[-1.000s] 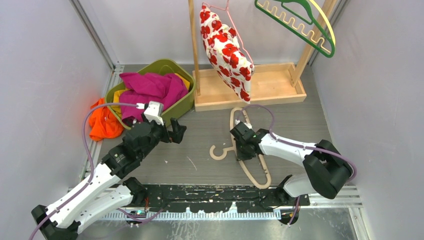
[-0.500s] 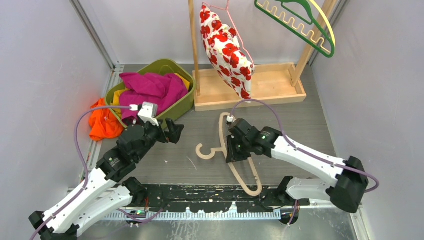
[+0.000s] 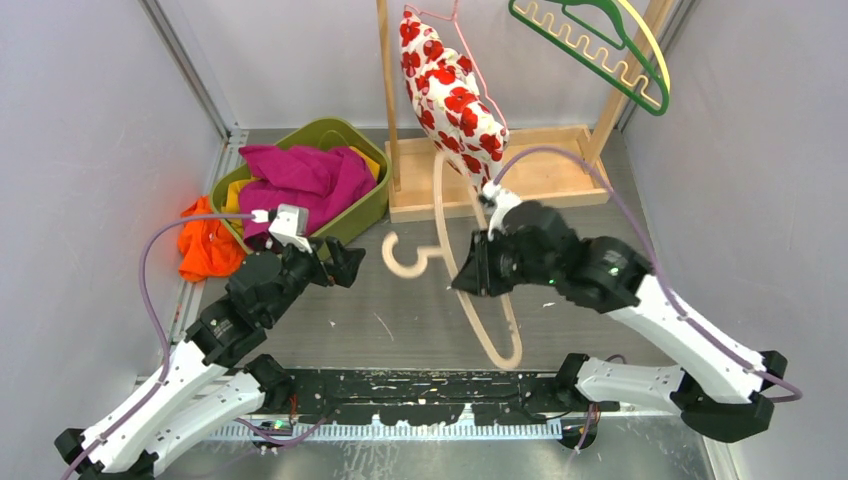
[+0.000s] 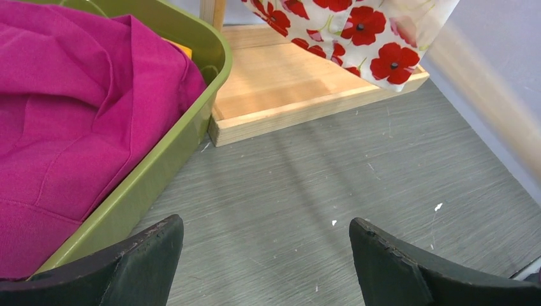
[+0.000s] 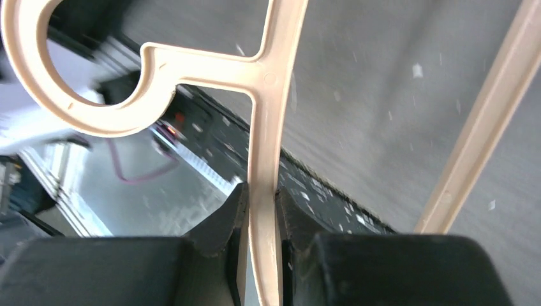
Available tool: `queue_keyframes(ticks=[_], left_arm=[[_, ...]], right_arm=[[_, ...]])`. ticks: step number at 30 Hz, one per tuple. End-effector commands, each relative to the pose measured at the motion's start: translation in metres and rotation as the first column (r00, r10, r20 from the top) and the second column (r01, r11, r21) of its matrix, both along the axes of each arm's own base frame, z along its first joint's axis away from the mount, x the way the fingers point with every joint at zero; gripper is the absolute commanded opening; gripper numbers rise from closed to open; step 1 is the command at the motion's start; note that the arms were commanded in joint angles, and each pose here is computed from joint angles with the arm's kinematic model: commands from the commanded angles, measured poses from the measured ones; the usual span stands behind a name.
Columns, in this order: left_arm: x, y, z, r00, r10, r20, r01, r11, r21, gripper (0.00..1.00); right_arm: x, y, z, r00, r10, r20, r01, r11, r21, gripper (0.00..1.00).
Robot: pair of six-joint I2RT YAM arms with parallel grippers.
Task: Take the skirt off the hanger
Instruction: Pick up the hanger at the center of the board.
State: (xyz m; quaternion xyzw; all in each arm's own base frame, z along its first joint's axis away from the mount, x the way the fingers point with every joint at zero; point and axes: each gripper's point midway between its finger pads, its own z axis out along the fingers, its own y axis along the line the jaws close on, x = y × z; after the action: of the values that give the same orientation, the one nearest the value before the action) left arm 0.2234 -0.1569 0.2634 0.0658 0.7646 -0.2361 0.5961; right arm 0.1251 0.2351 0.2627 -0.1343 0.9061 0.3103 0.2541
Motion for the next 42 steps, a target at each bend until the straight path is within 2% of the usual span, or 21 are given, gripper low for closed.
queue_keyframes(ticks=[1, 7, 12, 20, 24, 27, 30, 33, 37, 42], left_arm=[[-0.003, -0.001, 0.040, 0.997, -0.015, 0.079, 0.020, 0.998, -0.062, 1.00], [-0.008, -0.001, 0.040, 0.997, -0.033, 0.068, 0.037, 0.997, -0.063, 0.99], [-0.010, 0.001, 0.045, 0.996, -0.032, 0.083, 0.039, 0.996, -0.082, 0.99], [-0.013, 0.001, 0.051, 0.995, -0.039, 0.091, 0.047, 0.995, -0.092, 0.98], [-0.006, -0.005, 0.059, 0.994, -0.047, 0.102, 0.055, 0.996, -0.070, 0.98], [-0.002, -0.022, 0.086, 0.983, -0.102, 0.153, 0.118, 0.988, -0.102, 0.98], [-0.001, -0.045, 0.128, 0.953, -0.171, 0.249, 0.221, 0.957, -0.187, 1.00], [-0.006, -0.071, 0.170, 0.894, -0.238, 0.380, 0.361, 0.886, -0.293, 0.99], [-0.005, -0.085, 0.210, 0.836, -0.209, 0.507, 0.457, 0.777, -0.433, 1.00], [-0.006, -0.092, 0.230, 0.806, -0.160, 0.570, 0.487, 0.726, -0.486, 0.99]], right_arm=[[0.022, 0.000, 0.094, 0.970, -0.016, 0.244, -0.009, 0.995, 0.102, 0.01], [0.024, -0.001, 0.188, 0.919, -0.043, 0.391, -0.054, 0.971, 0.234, 0.01], [0.034, -0.028, 0.236, 0.849, -0.160, 0.503, 0.016, 0.961, 0.277, 0.01], [0.064, -0.041, 0.239, 0.765, -0.219, 0.605, 0.122, 0.973, 0.197, 0.01], [0.071, -0.026, 0.231, 0.783, -0.190, 0.592, 0.104, 0.979, 0.176, 0.01], [0.073, -0.016, 0.220, 0.801, -0.171, 0.573, 0.088, 0.981, 0.171, 0.01], [0.074, -0.014, 0.215, 0.803, -0.177, 0.569, 0.087, 0.979, 0.182, 0.01], [0.073, -0.011, 0.214, 0.800, -0.179, 0.573, 0.075, 0.977, 0.201, 0.01], [0.079, -0.009, 0.217, 0.784, -0.196, 0.589, 0.086, 0.974, 0.210, 0.01], [0.090, -0.004, 0.224, 0.750, -0.242, 0.615, 0.106, 0.962, 0.250, 0.01]])
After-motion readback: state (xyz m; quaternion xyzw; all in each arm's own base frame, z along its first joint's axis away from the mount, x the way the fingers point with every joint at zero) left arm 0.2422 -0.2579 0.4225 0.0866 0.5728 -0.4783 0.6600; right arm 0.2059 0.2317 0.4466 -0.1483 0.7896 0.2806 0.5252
